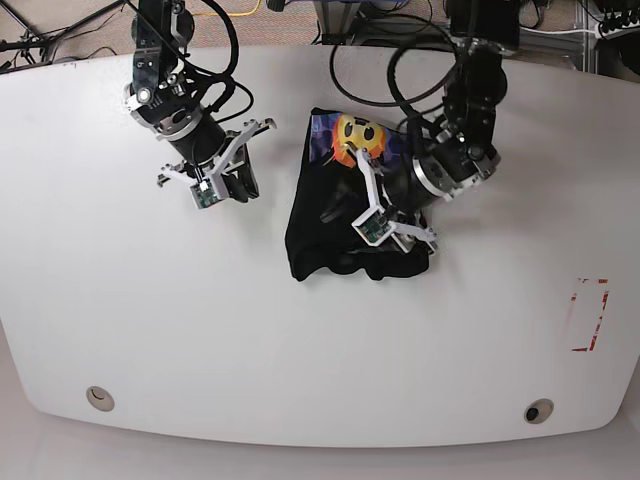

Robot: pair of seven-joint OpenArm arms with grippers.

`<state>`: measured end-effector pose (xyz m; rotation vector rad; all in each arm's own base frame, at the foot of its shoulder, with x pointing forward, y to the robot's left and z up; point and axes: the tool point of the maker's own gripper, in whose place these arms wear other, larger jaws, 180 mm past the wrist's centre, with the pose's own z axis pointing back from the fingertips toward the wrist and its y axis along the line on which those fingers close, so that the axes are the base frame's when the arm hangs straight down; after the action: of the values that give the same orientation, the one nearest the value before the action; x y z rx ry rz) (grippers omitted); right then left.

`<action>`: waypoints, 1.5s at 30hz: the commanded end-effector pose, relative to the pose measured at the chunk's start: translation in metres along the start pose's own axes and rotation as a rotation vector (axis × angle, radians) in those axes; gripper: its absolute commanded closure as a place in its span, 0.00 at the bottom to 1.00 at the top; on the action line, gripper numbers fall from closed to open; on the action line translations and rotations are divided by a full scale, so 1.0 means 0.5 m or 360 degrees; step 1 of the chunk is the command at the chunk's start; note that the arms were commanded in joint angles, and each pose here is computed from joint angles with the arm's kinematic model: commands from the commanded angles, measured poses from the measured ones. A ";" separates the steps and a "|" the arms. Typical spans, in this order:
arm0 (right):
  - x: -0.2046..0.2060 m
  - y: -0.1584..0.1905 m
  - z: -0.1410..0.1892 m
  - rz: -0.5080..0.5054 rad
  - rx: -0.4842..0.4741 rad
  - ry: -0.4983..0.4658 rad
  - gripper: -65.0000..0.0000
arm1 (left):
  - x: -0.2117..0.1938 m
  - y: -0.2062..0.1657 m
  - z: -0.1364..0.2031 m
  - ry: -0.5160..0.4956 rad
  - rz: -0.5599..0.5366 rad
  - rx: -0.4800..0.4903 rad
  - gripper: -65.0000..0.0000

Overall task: Fold the T-shirt properly
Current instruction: 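Carry the folded shirt with the left gripper to the table edge and release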

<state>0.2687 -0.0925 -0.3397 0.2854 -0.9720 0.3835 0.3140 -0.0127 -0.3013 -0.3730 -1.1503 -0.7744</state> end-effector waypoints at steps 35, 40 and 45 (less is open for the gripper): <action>-0.001 -0.019 0.029 -0.0030 -0.0055 -0.0037 0.89 | -0.431 0.079 0.105 0.0673 0.0168 0.0278 0.50; 0.001 -0.016 0.029 -0.0027 -0.0050 -0.0041 0.89 | -0.476 0.149 0.199 0.0782 0.0162 0.0351 0.50; 0.004 -0.016 0.028 -0.0029 -0.0049 -0.0047 0.89 | -0.505 0.236 0.315 0.0860 0.0204 0.0423 0.50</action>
<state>0.2567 -0.1060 -0.3451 0.2664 -0.9496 0.3445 0.2834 0.2004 -0.4162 -0.1821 -0.9935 -0.4849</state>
